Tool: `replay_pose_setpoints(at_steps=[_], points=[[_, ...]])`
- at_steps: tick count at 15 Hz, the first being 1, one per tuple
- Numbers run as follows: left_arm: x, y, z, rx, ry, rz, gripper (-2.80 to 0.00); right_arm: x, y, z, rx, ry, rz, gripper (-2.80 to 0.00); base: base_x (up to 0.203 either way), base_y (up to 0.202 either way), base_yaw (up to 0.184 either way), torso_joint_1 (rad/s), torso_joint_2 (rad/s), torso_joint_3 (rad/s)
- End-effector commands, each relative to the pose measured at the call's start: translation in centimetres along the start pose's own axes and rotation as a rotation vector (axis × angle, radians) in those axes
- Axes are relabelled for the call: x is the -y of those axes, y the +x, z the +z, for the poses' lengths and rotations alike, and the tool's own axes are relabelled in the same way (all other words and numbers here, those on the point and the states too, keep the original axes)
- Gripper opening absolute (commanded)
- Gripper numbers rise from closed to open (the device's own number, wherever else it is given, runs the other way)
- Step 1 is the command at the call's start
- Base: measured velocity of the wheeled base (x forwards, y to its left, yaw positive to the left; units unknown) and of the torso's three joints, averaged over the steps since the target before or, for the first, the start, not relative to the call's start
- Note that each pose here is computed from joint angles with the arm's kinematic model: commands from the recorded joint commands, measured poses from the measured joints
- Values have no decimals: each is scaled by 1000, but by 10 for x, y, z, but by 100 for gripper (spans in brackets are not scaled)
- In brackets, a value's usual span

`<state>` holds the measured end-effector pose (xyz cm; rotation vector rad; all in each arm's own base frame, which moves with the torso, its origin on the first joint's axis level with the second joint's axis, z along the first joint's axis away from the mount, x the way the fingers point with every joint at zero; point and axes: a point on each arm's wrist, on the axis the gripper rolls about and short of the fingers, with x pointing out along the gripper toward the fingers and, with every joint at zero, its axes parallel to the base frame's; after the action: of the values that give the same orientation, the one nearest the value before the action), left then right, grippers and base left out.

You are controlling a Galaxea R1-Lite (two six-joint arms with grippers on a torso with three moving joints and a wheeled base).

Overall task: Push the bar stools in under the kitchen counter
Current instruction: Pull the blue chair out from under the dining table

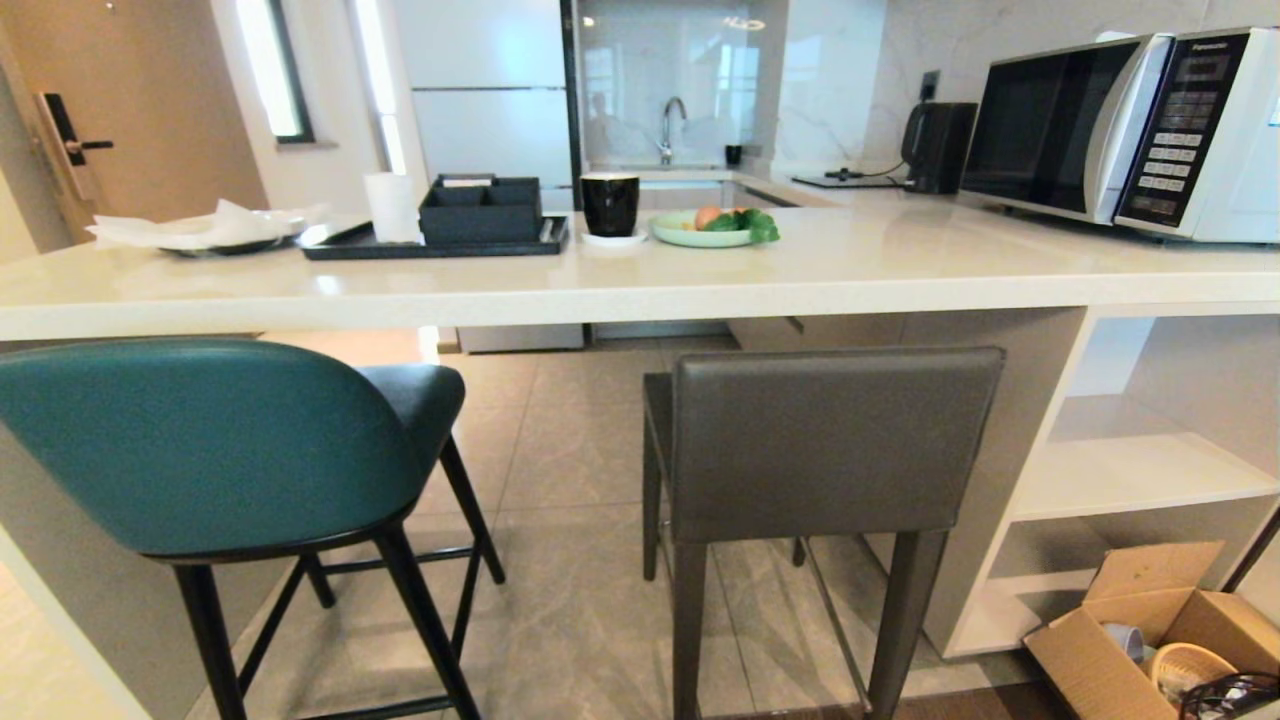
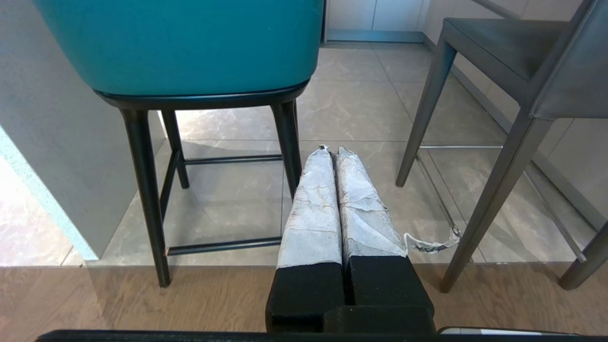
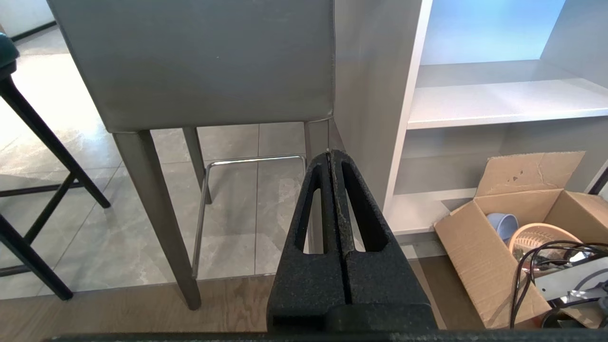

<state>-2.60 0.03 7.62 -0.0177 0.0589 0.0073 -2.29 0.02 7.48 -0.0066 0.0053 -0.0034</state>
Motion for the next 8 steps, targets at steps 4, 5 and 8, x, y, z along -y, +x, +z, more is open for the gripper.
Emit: replay_pose_setpoints(at_steps=[4,5,8], points=[[0,0,0,3,0,1,-280,0,0,0,-1,-6,0,-280,0,0,0,0,0,0],[0,0,0,2,1,2,-280,0,0,0,-1,-6,0,-280,0,0,0,0,0,0],[0,0,0,2,1,2,-280,0,0,0,-1,-1,0,-280,0,0,0,0,0,0]])
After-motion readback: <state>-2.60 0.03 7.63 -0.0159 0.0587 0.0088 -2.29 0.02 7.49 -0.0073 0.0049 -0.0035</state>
